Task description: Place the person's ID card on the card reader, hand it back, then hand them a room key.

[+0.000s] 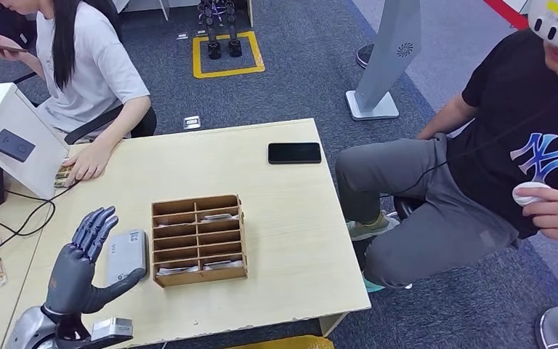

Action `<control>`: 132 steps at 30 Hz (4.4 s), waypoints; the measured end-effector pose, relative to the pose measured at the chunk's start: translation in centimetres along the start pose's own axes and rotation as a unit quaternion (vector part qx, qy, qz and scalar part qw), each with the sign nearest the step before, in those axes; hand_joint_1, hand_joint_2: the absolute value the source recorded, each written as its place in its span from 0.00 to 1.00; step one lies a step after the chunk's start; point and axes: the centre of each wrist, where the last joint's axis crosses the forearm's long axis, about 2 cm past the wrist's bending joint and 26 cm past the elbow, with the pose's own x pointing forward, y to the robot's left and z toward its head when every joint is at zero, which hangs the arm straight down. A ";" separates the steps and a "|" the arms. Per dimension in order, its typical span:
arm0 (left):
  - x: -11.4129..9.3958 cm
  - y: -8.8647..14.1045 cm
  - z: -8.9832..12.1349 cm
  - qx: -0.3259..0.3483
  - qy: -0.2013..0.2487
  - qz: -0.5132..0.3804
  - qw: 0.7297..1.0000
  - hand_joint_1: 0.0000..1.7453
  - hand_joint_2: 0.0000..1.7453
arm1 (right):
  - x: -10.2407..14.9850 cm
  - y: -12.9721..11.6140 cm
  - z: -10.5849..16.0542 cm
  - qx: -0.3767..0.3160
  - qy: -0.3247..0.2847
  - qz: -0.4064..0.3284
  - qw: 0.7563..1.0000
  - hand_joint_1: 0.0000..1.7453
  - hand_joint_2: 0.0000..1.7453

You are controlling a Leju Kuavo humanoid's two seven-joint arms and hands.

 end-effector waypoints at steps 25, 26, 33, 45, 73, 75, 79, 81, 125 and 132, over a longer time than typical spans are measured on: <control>7.1 0.1 11.3 -0.148 -0.014 -0.194 0.970 0.00 1.00 | -0.6 -0.1 0.0 -0.010 0.028 -0.041 0.999 0.00 0.00; 6.9 -0.3 11.0 -0.146 -0.009 -0.192 0.970 0.00 1.00 | -0.6 -0.1 0.0 -0.010 0.028 -0.043 0.999 0.00 0.00; 6.5 -3.5 8.2 -0.124 0.033 -0.179 0.975 0.00 1.00 | -0.5 -0.1 0.0 -0.012 0.027 -0.048 0.998 0.00 0.00; 6.8 -5.8 4.8 -0.091 0.057 -0.156 0.982 0.00 1.00 | -0.4 0.0 0.0 -0.013 0.025 -0.045 0.999 0.00 0.00; 4.6 -8.4 3.7 -0.109 0.110 -0.122 0.980 0.00 1.00 | -0.3 0.1 0.0 -0.008 0.022 -0.038 0.999 0.00 0.00; 4.5 -8.4 3.8 -0.111 0.114 -0.123 0.980 0.00 1.00 | -0.3 0.1 0.0 -0.008 0.021 -0.038 0.999 0.00 0.00; 4.4 -8.5 4.0 -0.111 0.119 -0.117 0.980 0.00 1.00 | -0.3 0.1 0.0 -0.008 0.021 -0.038 0.999 0.00 0.00; 4.4 -8.5 4.0 -0.109 0.121 -0.108 0.981 0.00 1.00 | -0.3 0.1 0.0 -0.008 0.021 -0.037 0.999 0.00 0.00; 6.2 -7.5 3.0 -0.075 0.099 -0.036 0.992 0.00 1.00 | -0.2 0.2 0.1 -0.008 0.019 -0.033 0.999 0.00 0.00; 6.8 -7.6 3.2 -0.081 0.085 -0.038 0.992 0.00 1.00 | -0.2 0.2 0.1 -0.008 0.019 -0.034 0.999 0.00 0.00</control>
